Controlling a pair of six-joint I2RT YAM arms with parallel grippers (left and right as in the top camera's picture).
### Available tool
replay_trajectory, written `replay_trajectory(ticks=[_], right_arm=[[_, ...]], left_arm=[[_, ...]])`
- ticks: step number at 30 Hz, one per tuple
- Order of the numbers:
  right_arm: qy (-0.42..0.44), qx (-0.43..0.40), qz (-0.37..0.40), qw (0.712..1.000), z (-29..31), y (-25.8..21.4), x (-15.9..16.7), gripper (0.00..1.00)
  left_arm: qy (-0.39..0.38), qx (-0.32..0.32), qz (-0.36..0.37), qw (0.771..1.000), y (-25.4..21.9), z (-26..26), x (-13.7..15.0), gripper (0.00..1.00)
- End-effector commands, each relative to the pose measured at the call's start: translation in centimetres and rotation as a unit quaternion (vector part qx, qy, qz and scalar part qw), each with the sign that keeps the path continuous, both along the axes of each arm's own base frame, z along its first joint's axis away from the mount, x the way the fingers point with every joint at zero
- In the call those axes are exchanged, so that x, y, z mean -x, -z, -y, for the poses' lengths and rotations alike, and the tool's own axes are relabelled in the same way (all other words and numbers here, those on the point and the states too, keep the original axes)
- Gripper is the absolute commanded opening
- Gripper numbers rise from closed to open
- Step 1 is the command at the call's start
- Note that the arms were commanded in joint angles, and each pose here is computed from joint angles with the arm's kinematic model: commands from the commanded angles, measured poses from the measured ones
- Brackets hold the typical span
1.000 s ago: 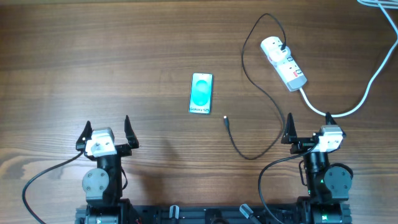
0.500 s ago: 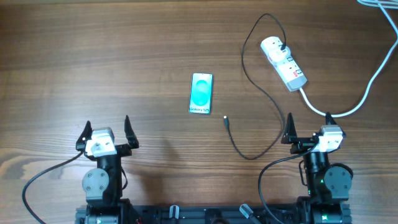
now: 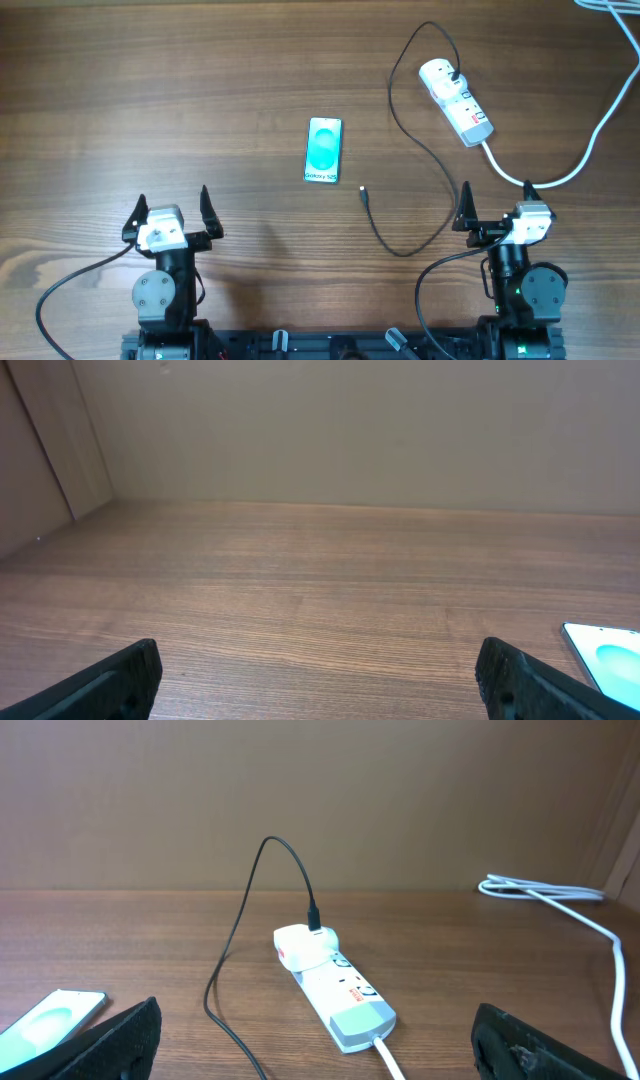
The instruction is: Plug charger to phone and switch on socket
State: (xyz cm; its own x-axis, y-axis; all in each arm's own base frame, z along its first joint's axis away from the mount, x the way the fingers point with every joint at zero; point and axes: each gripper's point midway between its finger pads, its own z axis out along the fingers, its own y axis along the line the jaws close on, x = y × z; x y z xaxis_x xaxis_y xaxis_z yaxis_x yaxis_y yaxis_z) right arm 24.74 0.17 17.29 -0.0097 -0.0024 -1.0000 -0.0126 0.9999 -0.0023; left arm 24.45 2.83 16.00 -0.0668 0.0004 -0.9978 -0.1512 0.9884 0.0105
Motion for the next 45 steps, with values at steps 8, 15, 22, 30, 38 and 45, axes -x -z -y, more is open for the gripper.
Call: replay_trajectory(ticks=[8, 15, 22, 30, 38, 45], right_arm=[[0.000, 0.004, 0.006, 1.000, 0.1, -0.3, 0.1, 1.00], [0.000, 0.004, 0.006, 1.000, 0.0, -0.3, 0.1, 1.00], [0.000, 0.004, 0.006, 1.000, 0.1, -0.3, 0.1, 1.00], [0.000, 0.004, 0.006, 1.000, 0.1, -0.3, 0.1, 1.00], [0.000, 0.004, 0.006, 1.000, 0.0, -0.3, 0.1, 1.00], [0.000, 0.004, 0.006, 1.000, 0.0, -0.3, 0.1, 1.00]], left_arm=[[-0.003, -0.006, 0.000, 1.000, 0.1, -0.2, 0.0, 1.00], [-0.003, -0.006, 0.000, 1.000, 0.1, -0.2, 0.0, 1.00], [-0.003, -0.006, 0.000, 1.000, 0.1, -0.2, 0.0, 1.00], [-0.003, -0.006, 0.000, 1.000, 0.1, -0.2, 0.0, 1.00], [0.074, 0.054, 0.011, 0.996, -0.2, 2.6, -0.2, 1.00], [0.442, 0.114, 0.116, 0.882, -7.7, 14.2, 5.2, 1.00]])
